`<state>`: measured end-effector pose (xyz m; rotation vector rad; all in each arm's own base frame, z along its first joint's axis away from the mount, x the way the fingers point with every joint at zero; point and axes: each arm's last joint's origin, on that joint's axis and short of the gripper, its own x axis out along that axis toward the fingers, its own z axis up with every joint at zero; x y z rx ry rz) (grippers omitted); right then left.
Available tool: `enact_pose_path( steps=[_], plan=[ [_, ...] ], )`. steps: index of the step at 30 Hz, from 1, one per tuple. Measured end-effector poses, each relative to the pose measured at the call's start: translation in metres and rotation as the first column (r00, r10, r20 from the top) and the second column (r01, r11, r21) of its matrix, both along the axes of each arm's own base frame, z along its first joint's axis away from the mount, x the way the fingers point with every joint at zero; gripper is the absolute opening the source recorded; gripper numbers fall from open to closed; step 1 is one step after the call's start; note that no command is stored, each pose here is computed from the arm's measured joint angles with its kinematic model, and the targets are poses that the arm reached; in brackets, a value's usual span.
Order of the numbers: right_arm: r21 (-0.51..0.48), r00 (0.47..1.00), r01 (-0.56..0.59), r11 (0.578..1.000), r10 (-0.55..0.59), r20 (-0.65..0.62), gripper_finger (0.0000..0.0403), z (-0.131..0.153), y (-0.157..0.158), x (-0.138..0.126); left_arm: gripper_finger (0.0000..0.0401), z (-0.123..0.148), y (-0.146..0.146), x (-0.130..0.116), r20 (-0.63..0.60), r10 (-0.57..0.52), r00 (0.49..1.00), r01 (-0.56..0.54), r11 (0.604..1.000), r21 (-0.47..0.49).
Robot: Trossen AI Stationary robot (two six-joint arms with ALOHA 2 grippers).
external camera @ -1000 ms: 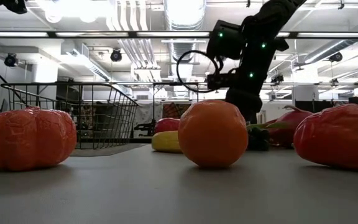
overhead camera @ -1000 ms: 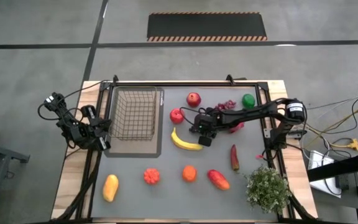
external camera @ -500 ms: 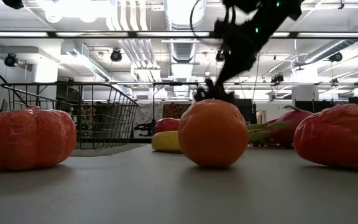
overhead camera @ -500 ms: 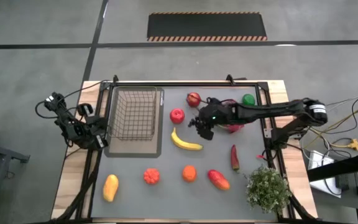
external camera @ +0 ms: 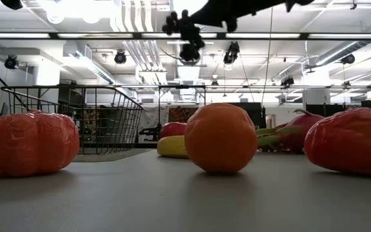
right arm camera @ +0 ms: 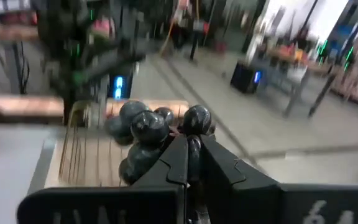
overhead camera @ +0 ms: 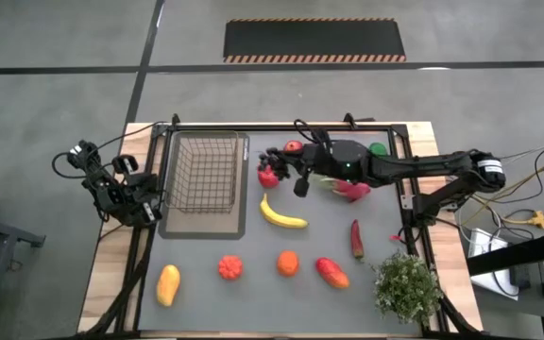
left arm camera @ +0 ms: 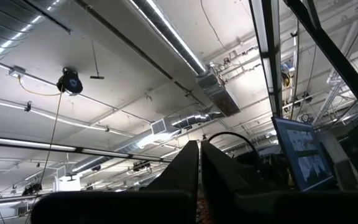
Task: Build produce basket
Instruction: Put the purple grapes into the gold wire basket
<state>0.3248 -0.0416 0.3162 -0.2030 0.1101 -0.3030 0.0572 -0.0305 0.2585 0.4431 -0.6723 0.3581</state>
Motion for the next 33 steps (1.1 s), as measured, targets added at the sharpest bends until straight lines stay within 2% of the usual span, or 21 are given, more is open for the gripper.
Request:
enact_pose_path(
  steps=[6, 15, 20, 33],
  plan=[
    [-0.036, 0.988, 0.012, 0.999, -0.006, 0.156, 0.0015, -0.007, -0.004, 0.021, 0.0001, 0.000, 0.000, 0.000, 0.000, -0.003, 1.000, 0.003, 1.000, -0.004],
    [0.011, 0.942, 0.044, 0.999, -0.045, 0.332, 0.0015, -0.030, -0.021, 0.043, 0.0001, 0.000, 0.000, 0.000, 0.001, -0.003, 1.000, 0.003, 1.000, -0.005],
    [0.057, 0.934, 0.058, 0.997, -0.074, 0.350, 0.0015, -0.037, -0.034, 0.062, 0.0001, 0.000, 0.000, 0.000, 0.002, -0.003, 1.000, 0.003, 1.000, -0.006],
    [0.056, 0.930, 0.085, 0.995, -0.099, 0.353, 0.0015, -0.055, -0.059, 0.134, 0.0001, 0.000, 0.000, 0.000, 0.003, -0.003, 1.000, 0.003, 1.000, -0.007]
  ],
)
